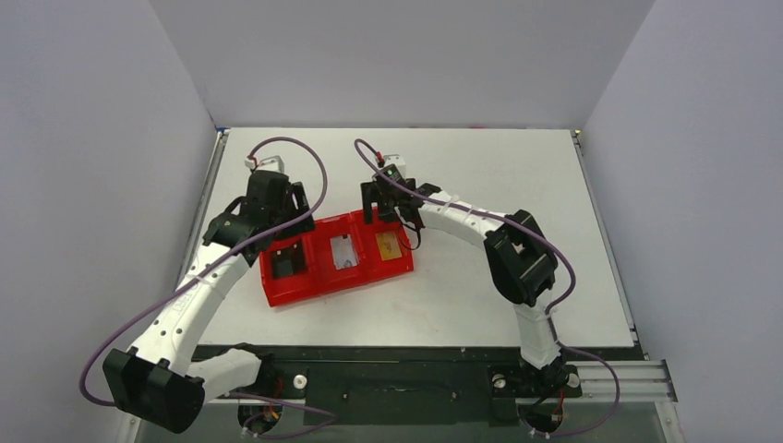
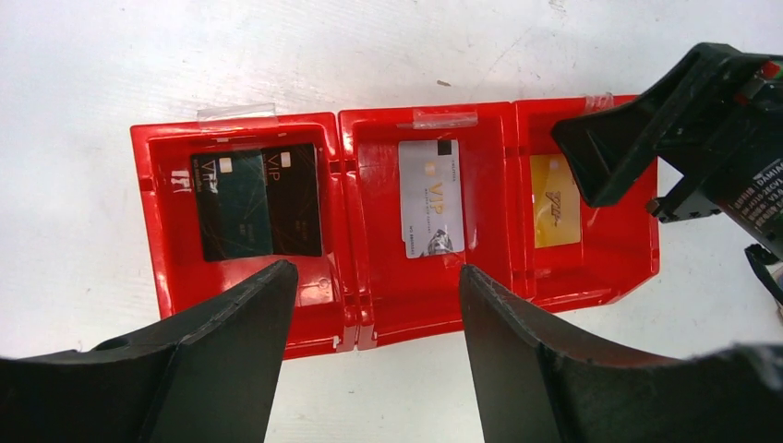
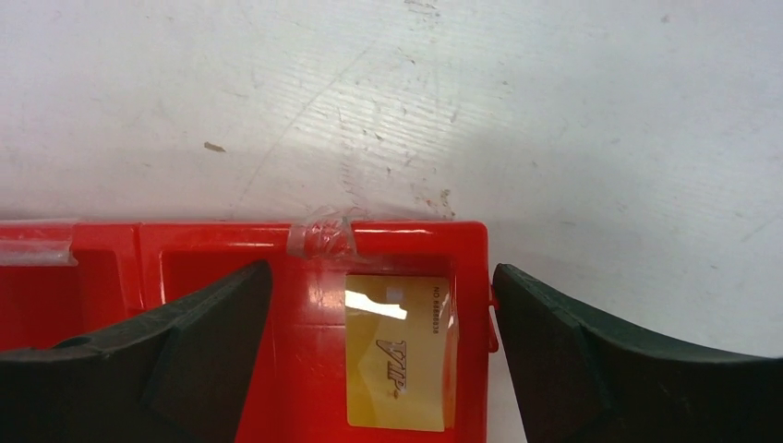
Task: Take the credit cards out of the card holder
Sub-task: Move the storage box to the center of the board.
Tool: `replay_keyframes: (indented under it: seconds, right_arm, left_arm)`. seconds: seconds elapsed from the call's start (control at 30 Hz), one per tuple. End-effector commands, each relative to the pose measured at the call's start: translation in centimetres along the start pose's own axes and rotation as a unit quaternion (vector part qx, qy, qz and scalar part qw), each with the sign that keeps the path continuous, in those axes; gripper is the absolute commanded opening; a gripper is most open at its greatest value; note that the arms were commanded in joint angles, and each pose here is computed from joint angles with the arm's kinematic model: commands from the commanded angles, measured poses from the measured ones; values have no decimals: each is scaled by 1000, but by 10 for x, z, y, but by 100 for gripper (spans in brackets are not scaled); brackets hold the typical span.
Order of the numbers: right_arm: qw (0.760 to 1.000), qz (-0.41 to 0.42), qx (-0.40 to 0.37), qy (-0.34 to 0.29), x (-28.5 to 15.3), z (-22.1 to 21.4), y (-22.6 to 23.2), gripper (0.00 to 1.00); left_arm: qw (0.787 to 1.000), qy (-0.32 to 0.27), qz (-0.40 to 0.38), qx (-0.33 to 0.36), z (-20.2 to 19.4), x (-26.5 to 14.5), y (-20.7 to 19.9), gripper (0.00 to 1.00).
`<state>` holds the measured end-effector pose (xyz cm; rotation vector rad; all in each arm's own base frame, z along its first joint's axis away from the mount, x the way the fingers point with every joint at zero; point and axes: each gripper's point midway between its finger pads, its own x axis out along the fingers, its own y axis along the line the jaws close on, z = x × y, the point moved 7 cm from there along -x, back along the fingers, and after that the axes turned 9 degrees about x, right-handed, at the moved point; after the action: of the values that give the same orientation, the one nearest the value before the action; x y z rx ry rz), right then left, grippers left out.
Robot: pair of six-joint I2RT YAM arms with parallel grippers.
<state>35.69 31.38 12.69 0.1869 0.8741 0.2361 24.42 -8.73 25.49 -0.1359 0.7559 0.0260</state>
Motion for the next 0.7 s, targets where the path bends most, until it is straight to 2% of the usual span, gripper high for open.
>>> replay_keyframes:
  seconds: [0.0, 0.53, 0.67]
  right_arm:
    - [999, 32, 17, -5, 7, 17, 22, 84]
    - [992, 101, 78, -19, 48, 7, 139, 84]
    - [987, 129, 93, -30, 54, 17, 156, 85]
  left_arm:
    - [999, -33, 4, -7, 17, -17, 4, 63]
    - [999, -38, 27, -24, 22, -36, 20, 63]
    - [999, -39, 27, -26, 23, -40, 21, 63]
